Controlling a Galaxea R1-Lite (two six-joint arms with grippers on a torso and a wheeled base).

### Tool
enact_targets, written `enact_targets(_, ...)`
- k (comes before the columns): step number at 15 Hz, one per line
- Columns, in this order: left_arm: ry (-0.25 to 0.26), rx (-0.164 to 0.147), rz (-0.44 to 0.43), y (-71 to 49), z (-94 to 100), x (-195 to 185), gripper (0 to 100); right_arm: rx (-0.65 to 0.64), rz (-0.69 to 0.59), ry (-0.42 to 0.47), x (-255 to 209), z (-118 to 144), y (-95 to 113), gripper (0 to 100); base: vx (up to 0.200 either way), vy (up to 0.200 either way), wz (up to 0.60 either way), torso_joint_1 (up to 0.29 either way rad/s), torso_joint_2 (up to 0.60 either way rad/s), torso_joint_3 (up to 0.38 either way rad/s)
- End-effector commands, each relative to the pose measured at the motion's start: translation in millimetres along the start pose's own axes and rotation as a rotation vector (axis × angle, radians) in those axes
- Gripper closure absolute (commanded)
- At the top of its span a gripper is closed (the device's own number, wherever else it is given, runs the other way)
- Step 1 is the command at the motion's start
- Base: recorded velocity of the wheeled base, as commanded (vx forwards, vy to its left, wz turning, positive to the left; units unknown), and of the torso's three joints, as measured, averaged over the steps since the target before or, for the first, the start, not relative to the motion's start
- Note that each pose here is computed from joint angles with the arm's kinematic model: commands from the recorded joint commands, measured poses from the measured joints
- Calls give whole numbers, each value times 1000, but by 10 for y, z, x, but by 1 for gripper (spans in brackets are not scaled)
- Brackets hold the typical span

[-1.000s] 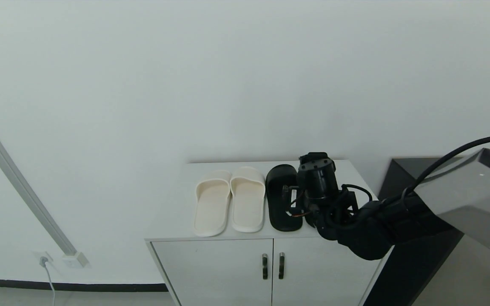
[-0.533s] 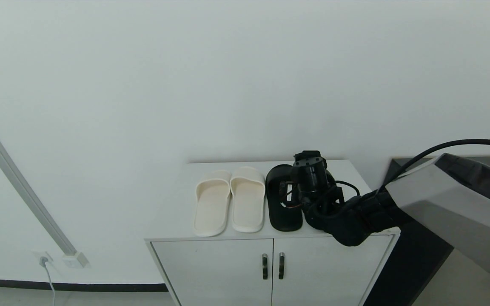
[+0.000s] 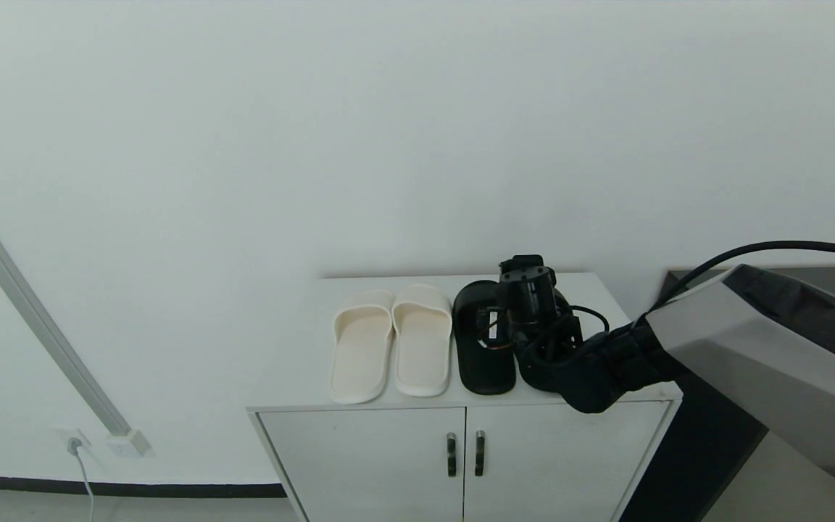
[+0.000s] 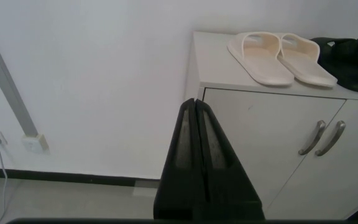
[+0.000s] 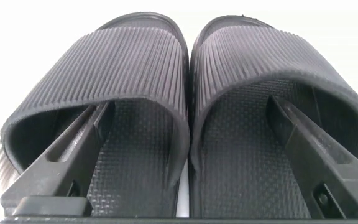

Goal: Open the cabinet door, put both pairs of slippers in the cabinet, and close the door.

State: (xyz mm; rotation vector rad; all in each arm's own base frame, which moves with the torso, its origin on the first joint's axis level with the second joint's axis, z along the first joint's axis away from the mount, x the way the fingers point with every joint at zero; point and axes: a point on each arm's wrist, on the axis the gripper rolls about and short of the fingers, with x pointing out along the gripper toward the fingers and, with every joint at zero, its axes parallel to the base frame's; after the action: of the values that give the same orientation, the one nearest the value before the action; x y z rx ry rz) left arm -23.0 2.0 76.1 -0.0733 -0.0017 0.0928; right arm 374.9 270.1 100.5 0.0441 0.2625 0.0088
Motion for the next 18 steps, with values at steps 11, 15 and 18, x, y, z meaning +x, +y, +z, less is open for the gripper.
enact_targets(11,0,0,1,0,0,0,100,-10,15,4,27,-15,9,100,0,0,0,0,0,0)
enact_targets(15,1,1,2,1,-4,1,100,-8,21,-46,-150,271,-51,100,0,0,0,0,0,0)
enact_targets(18,1,0,1,0,-4,1,100,-36,55,-60,-492,448,-123,100,0,0,0,0,0,0)
